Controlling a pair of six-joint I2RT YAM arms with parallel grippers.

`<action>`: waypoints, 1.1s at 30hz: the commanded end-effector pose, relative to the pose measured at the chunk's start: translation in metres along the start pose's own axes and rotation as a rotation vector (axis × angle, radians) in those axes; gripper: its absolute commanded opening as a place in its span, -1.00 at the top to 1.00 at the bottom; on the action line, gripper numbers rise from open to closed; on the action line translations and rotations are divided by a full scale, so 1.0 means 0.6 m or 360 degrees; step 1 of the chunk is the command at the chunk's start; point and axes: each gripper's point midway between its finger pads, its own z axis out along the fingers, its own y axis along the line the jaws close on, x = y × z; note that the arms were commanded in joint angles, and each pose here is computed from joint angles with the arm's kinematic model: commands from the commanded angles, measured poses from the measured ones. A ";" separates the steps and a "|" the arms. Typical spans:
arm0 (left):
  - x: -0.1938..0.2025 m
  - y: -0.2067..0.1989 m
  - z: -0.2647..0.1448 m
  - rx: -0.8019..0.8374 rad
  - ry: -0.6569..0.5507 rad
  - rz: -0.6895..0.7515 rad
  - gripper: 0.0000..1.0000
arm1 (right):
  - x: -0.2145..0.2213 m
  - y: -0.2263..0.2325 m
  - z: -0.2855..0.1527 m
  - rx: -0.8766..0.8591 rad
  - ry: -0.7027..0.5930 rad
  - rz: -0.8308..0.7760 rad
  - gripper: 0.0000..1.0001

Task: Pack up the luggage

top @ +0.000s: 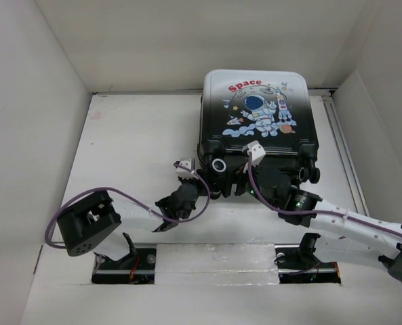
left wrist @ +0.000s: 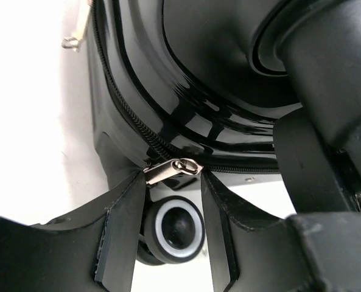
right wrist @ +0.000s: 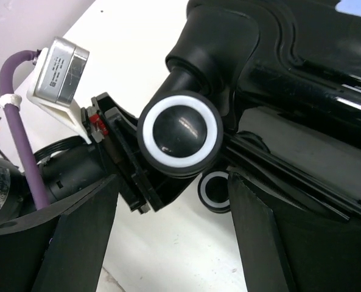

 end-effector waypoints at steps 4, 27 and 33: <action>-0.071 -0.009 0.024 -0.0086 -0.0288 -0.0028 0.24 | -0.026 0.015 -0.004 -0.0087 -0.0094 0.0018 -0.56; -0.070 0.009 0.066 -0.0130 -0.0383 0.0129 0.10 | -0.028 0.018 -0.011 -0.0132 -0.0124 0.0049 -0.51; -0.075 0.005 0.070 -0.0105 -0.0436 0.0134 0.61 | -0.042 0.017 -0.024 -0.0136 -0.0175 0.0095 -0.51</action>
